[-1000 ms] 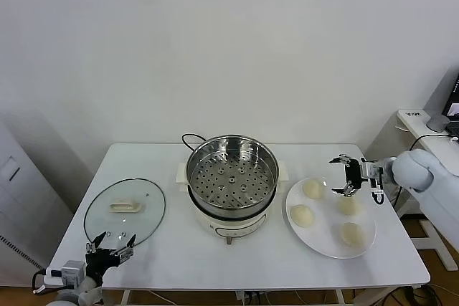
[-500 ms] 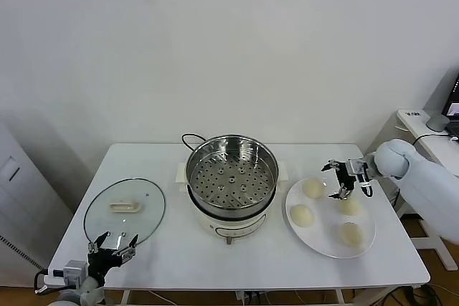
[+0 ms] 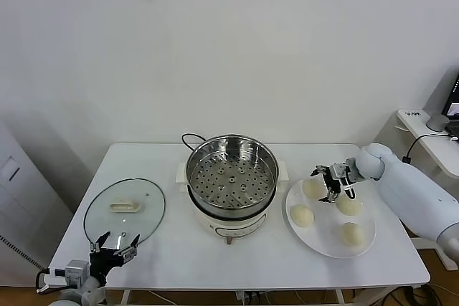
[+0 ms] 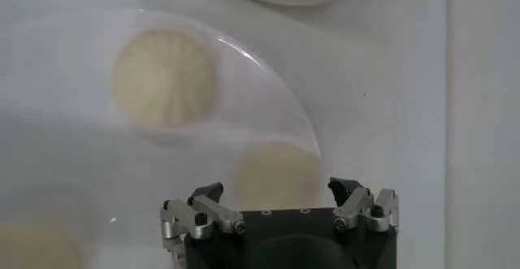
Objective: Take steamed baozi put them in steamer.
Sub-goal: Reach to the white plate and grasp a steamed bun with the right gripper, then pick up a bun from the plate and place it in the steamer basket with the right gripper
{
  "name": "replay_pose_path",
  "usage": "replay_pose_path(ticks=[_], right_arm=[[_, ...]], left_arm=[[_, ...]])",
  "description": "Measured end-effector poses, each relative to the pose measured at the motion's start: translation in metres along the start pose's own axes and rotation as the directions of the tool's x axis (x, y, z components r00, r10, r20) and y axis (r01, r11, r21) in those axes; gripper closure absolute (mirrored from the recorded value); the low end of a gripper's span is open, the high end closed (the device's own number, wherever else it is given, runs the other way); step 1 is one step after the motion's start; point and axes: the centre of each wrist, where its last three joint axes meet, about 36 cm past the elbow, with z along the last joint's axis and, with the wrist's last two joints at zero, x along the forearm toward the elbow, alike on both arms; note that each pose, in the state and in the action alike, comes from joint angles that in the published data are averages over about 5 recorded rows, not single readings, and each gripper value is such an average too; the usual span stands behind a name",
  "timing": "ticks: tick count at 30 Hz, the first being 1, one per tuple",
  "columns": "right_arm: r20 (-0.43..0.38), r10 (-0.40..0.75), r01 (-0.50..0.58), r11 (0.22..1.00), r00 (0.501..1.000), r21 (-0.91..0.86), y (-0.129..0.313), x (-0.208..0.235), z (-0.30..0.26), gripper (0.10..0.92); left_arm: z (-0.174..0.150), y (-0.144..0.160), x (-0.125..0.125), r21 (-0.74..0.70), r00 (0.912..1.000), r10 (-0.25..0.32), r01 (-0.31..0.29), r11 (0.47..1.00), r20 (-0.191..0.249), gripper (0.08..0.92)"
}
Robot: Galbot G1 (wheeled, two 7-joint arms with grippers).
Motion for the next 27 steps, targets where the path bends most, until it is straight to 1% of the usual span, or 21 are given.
replay_pose_path(ticks=[4,16,22,27], right_arm=[[-0.005,0.002,-0.002,1.0,1.0,-0.008,-0.003,-0.005,0.0,0.253],[-0.008,-0.01,0.01,1.0,1.0,-0.015,-0.006,-0.01,0.0,0.444],[-0.007,-0.016,0.016,1.0,1.0,0.001,-0.01,-0.002,-0.004,0.464],[-0.004,-0.013,0.013,0.999,1.0,0.034,-0.021,0.018,-0.011,0.463]], left_arm=[[0.0,-0.001,0.0,0.0,1.0,0.004,-0.004,1.0,-0.001,0.177],[0.001,-0.004,-0.001,0.0,0.9999,0.013,-0.013,1.0,-0.004,0.177],[0.002,-0.004,0.0,0.002,0.9999,0.013,-0.013,1.0,-0.007,0.177],[0.0,-0.005,0.001,0.003,0.9999,0.012,-0.012,1.0,-0.004,0.177]])
